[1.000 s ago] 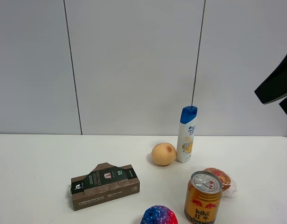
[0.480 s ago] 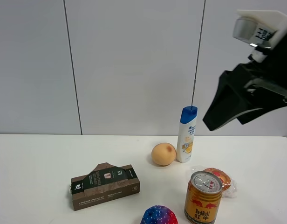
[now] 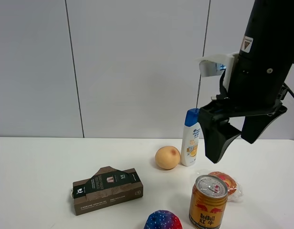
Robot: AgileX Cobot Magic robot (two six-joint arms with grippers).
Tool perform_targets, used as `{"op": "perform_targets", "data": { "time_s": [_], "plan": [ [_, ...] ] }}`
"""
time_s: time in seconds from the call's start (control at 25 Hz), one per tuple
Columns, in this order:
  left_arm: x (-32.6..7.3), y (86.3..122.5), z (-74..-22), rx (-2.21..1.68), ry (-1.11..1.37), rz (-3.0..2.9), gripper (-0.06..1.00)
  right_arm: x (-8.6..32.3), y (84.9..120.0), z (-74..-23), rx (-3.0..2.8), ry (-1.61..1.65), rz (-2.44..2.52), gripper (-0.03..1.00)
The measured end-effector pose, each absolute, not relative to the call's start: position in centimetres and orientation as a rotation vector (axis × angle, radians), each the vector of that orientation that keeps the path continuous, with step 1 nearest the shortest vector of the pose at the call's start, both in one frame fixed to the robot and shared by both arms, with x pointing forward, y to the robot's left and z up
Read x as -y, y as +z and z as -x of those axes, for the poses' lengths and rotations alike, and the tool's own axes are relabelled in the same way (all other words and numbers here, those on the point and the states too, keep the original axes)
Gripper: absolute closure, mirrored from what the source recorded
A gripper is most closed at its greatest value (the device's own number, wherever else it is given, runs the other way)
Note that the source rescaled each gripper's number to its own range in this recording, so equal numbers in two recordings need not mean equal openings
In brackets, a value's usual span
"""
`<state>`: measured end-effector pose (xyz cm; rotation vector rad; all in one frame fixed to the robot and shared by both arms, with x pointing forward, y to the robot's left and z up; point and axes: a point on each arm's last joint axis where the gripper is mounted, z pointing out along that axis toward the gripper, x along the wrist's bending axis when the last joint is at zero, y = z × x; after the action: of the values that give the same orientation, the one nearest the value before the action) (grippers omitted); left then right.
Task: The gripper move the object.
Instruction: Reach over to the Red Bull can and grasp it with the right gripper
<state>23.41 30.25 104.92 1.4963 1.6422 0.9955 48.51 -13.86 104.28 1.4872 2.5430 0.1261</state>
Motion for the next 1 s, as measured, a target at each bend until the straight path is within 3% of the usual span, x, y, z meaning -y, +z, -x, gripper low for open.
{"op": "perform_targets", "data": {
  "time_s": [0.2, 0.36, 0.44, 1.0],
  "plan": [
    [-30.3, 104.9, -23.4, -1.642, 0.995, -1.496, -0.06, 12.9, 102.0, -49.5, -2.651, 0.074, -1.354, 0.44],
    [-30.3, 104.9, -23.4, -1.642, 0.995, -1.496, -0.06, 12.1, 100.2, -50.2, -2.724, 0.061, -1.28, 0.11],
    [-30.3, 104.9, -23.4, -1.642, 0.995, -1.496, -0.06, 12.1, 99.6, -50.4, -2.737, 0.028, -1.256, 0.02],
    [-30.3, 104.9, -23.4, -1.642, 0.995, -1.496, -0.06, 11.5, 96.7, -51.5, -2.808, -0.034, -1.149, -0.03]
  ]
}}
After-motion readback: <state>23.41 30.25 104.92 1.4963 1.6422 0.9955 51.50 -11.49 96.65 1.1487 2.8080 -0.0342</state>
